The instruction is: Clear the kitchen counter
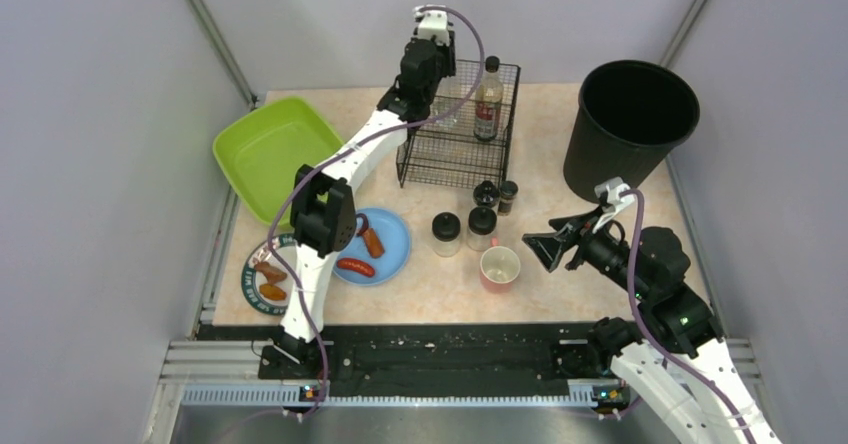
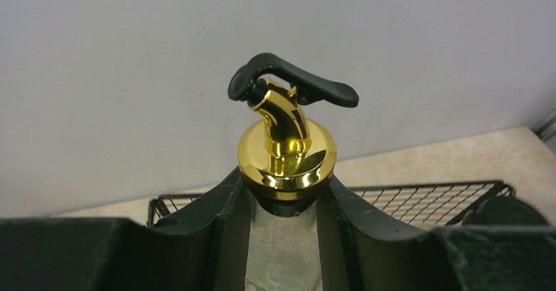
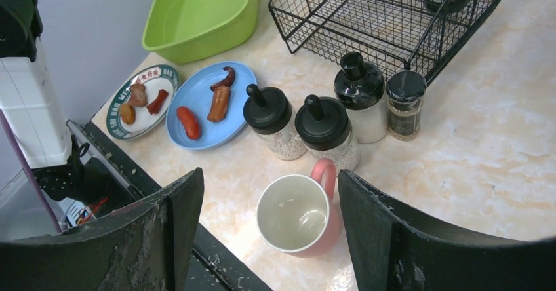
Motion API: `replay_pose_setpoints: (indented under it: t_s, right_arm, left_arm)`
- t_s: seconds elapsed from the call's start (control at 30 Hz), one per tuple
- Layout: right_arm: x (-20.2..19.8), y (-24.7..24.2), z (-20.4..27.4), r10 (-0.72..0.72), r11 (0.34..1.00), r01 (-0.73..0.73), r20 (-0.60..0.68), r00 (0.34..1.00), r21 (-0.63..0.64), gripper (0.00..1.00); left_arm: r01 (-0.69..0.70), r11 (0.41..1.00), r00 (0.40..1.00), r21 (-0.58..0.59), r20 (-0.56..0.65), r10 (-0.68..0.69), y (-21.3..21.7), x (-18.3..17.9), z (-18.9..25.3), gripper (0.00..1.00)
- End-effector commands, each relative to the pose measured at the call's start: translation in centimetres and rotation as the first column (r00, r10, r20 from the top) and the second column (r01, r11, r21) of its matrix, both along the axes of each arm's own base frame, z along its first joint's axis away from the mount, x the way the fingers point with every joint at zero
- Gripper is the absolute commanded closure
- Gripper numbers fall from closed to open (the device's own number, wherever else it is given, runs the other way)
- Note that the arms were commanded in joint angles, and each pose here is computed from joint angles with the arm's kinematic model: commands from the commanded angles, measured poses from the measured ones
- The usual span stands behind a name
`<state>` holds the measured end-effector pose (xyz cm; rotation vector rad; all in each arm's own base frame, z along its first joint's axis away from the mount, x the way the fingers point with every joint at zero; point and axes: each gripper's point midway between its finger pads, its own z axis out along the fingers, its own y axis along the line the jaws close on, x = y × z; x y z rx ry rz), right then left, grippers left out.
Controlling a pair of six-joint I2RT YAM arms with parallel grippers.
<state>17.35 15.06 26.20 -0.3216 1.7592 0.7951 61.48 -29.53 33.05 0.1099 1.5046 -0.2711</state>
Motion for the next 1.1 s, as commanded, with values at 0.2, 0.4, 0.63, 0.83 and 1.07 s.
replay_pose_setpoints:
  t_s: [0.2, 0.4, 0.63, 0.83, 1.07]
  right_arm:
    - [-0.4, 0.3, 0.9, 0.019, 1.000, -0.020, 0.043, 0.999, 0.020, 0.26]
    - [-0.3, 0.2, 0.9, 0.013, 1.000, -0.014, 0.041, 0.999, 0.022, 0.26]
    - [-0.2, 0.2, 0.7, 0.006, 1.000, -0.007, 0.025, 1.000, 0.029, 0.26]
    - [-0.2, 0.1, 0.7, -0.002, 0.999, 0.001, 0.016, 1.000, 0.033, 0.26]
    - [-0.2, 0.1, 0.8, -0.005, 0.999, 0.004, 0.014, 1.000, 0.036, 0.26]
  left_arm:
    - [0.039, 0.993, 0.976, -0.111, 0.215, -0.014, 0.6, -4.2, 9.8, 1.00]
    - [0.033, 0.995, 0.978, -0.091, 0.206, -0.014, 0.5, -5.4, 8.7, 1.00]
    - [0.040, 0.997, 0.983, -0.062, 0.181, -0.028, 0.4, -5.8, 7.7, 0.99]
    - [0.050, 0.998, 0.984, -0.039, 0.170, -0.042, 0.1, -5.8, 7.4, 0.69]
    - [0.048, 0.998, 0.985, -0.029, 0.166, -0.043, -0.1, -5.4, 7.5, 0.48]
